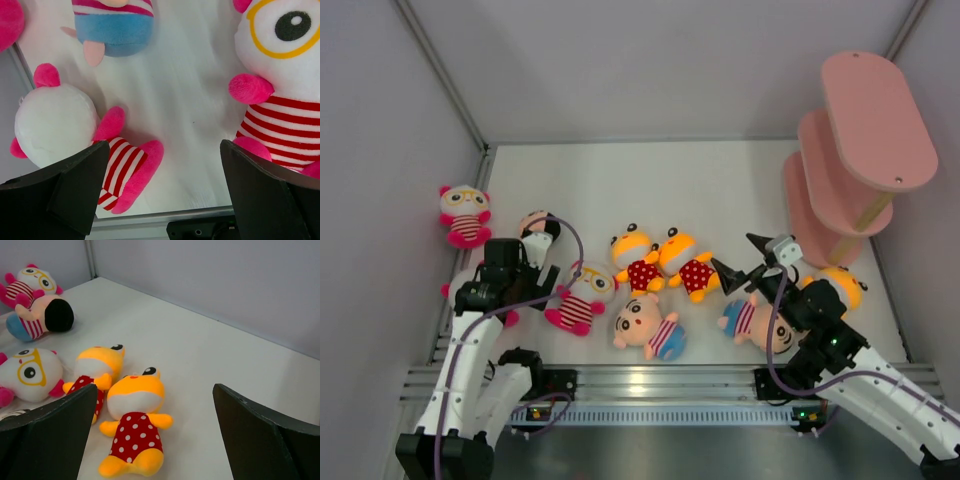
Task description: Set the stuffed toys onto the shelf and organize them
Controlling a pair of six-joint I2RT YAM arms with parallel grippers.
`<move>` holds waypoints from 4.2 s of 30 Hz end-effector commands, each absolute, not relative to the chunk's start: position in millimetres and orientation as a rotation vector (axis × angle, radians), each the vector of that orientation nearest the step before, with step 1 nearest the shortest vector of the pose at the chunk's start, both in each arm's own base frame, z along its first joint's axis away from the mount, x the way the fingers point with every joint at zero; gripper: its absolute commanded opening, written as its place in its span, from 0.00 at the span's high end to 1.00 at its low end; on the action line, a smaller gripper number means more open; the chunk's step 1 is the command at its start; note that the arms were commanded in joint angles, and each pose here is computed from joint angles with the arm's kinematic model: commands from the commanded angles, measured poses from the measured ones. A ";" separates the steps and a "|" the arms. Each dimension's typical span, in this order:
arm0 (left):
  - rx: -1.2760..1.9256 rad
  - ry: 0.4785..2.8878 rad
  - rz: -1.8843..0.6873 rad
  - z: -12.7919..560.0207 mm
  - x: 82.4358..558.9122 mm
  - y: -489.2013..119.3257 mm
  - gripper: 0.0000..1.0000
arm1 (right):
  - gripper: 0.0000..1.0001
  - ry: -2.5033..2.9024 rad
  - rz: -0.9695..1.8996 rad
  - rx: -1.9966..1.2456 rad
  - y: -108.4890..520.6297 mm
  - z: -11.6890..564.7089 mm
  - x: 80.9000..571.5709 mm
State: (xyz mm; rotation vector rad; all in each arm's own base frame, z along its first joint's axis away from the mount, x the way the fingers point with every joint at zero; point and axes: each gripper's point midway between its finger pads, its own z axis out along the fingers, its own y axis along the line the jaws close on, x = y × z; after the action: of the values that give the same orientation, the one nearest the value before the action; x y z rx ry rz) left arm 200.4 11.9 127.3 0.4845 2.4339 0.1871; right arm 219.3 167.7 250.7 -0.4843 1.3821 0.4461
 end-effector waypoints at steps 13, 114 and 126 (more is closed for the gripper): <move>0.278 2.424 0.637 225.6 255.0 71.3 0.02 | 0.01 1.385 0.503 -0.485 185.2 286.1 224.3; 0.445 1.919 -0.550 381.0 296.1 -46.1 1.00 | 0.03 0.970 0.719 -0.986 394.0 420.2 212.7; 0.378 1.902 -0.820 407.3 276.2 -85.7 1.00 | 0.07 0.992 0.566 -0.884 440.4 414.6 186.4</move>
State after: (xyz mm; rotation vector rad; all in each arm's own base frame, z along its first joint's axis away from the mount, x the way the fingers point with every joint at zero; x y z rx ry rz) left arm 284.5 -72.1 386.6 0.3900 1.9415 -0.7258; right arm 168.5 440.6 378.7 -1.0651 0.9741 0.6426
